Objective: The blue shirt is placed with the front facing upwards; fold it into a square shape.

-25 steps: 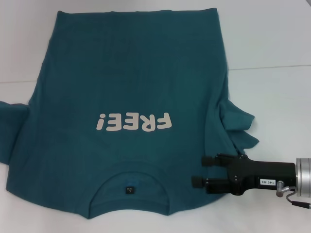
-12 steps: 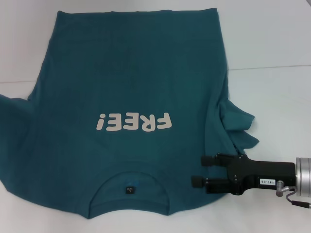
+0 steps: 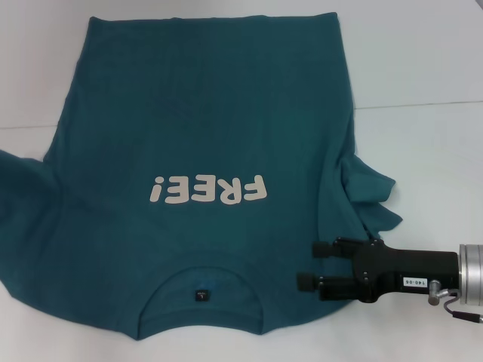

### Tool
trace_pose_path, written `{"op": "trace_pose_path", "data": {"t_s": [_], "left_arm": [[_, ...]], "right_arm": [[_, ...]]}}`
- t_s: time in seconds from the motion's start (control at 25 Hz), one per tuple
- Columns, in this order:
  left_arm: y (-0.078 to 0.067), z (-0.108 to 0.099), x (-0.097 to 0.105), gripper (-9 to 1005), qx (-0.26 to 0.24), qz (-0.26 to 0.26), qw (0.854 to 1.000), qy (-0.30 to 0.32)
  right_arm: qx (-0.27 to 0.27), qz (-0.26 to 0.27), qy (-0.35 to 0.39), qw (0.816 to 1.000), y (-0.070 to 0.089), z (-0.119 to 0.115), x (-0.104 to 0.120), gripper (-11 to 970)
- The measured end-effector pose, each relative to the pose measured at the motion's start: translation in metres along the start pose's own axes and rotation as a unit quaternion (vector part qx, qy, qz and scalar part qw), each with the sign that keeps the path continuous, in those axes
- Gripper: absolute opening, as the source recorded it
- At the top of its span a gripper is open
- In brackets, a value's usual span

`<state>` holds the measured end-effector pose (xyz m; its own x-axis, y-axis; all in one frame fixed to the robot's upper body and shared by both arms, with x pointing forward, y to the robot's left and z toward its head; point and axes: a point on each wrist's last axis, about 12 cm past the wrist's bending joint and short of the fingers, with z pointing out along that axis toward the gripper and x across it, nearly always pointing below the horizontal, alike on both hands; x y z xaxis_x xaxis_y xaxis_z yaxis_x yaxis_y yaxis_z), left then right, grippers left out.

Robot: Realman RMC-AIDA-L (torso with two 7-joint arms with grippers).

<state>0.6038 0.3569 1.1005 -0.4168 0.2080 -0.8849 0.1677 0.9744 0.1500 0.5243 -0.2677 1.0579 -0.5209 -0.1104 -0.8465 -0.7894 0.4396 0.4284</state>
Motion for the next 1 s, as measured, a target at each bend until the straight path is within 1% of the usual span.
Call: {"op": "trace_pose_path", "data": {"t_s": [0.08, 0.12, 0.2, 0.24, 0.6, 0.72, 0.76, 0.8, 1.0], "left_arm": [[-0.005, 0.0, 0.002, 0, 0.014, -0.008, 1.0, 0.004], [-0.005, 0.0, 0.002, 0, 0.014, -0.008, 1.0, 0.004], [-0.011, 0.0, 0.002, 0, 0.038, -0.022, 0.999, 0.007], [-0.015, -0.001, 0.002, 0, 0.057, -0.033, 0.998, 0.009], [-0.035, -0.002, -0.006, 0, 0.138, -0.089, 0.986, 0.016], [-0.041, 0.0, -0.01, 0, 0.155, -0.105, 0.982, 0.018], [-0.041, 0.0, -0.01, 0, 0.155, -0.105, 0.982, 0.018], [-0.048, 0.002, -0.013, 0, 0.166, -0.109, 0.98, 0.021], [-0.058, 0.009, -0.016, 1, 0.18, -0.11, 0.977, 0.025]], "right_arm": [[0.0, 0.0, 0.0, 1.0, 0.0, 0.0, 0.0, 919], [0.0, 0.0, 0.0, 1.0, 0.0, 0.0, 0.0, 919], [0.0, 0.0, 0.0, 1.0, 0.0, 0.0, 0.0, 919], [0.0, 0.0, 0.0, 1.0, 0.0, 0.0, 0.0, 919], [-0.001, -0.003, 0.001, 1.0, 0.0, 0.0, 0.0, 918], [-0.001, -0.003, 0.001, 1.0, 0.0, 0.0, 0.0, 918], [-0.001, -0.004, 0.001, 1.0, 0.0, 0.0, 0.0, 918], [-0.001, -0.005, 0.001, 1.0, 0.0, 0.0, 0.0, 918], [0.0, -0.008, 0.0, 1.0, 0.0, 0.0, 0.0, 918]]}}
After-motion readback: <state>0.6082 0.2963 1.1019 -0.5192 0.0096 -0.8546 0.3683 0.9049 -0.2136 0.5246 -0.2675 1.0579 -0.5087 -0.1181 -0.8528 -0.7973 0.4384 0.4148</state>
